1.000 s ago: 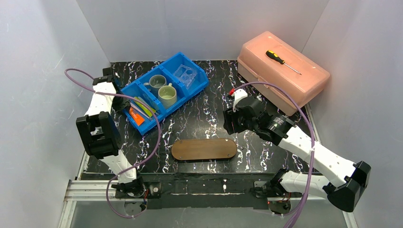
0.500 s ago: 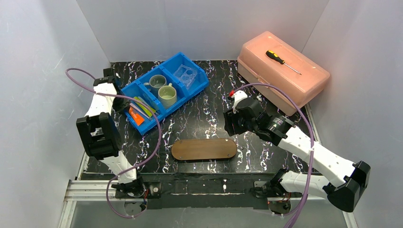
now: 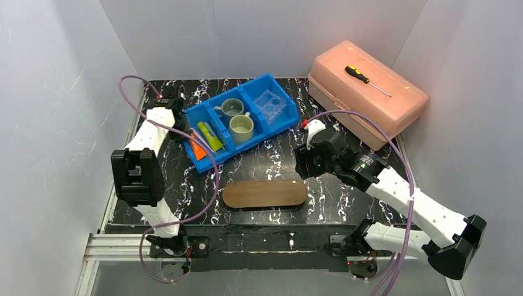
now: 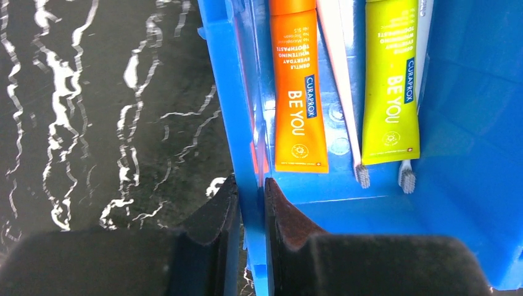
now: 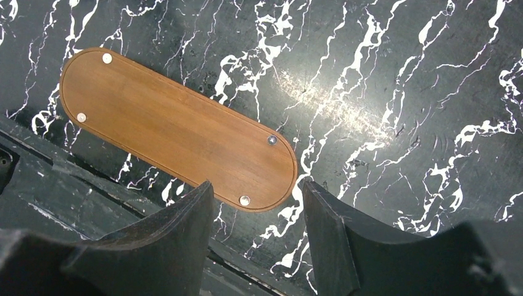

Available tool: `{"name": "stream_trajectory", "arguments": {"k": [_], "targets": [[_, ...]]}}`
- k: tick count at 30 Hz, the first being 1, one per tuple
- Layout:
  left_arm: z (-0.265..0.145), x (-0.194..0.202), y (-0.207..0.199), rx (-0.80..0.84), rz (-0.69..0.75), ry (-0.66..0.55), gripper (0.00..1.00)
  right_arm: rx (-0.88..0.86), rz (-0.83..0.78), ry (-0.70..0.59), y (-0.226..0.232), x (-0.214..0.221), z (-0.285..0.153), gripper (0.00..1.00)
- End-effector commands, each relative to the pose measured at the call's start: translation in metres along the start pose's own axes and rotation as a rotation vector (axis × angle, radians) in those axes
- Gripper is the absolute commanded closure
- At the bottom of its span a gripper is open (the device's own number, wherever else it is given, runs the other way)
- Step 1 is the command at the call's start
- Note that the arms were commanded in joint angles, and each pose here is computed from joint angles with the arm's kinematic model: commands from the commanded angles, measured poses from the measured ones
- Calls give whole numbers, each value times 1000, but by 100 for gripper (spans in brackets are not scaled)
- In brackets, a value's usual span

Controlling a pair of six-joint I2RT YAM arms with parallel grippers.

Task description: Prepare toiletry sets of a toothbrush and toothpaste on the tray

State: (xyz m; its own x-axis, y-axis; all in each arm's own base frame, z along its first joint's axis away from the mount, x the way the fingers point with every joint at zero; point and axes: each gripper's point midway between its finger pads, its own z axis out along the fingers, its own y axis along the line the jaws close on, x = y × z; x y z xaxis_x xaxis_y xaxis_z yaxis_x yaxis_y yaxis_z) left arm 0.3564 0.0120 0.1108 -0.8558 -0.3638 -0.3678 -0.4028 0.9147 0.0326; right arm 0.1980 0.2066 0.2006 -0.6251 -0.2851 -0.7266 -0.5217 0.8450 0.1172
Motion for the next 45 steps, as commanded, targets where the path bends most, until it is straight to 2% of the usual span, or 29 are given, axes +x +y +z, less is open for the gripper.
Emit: {"name": "stream_trajectory", "arguments": {"k": [1, 10, 19, 36, 45], "targets": [[-22, 22, -22, 108, 235, 14, 100, 0, 6, -35, -1, -10, -13, 37], [-24, 24, -43, 189, 289, -1, 100, 2, 3, -43, -3, -12, -22, 37], [-32, 17, -80, 224, 418, -43, 100, 7, 0, -42, -5, -9, -28, 37], [-16, -26, -107, 178, 368, -72, 100, 74, 54, -69, -17, -12, -34, 35], [-3, -28, -110, 148, 330, -49, 100, 104, 60, -50, -18, -15, -25, 35]]}}
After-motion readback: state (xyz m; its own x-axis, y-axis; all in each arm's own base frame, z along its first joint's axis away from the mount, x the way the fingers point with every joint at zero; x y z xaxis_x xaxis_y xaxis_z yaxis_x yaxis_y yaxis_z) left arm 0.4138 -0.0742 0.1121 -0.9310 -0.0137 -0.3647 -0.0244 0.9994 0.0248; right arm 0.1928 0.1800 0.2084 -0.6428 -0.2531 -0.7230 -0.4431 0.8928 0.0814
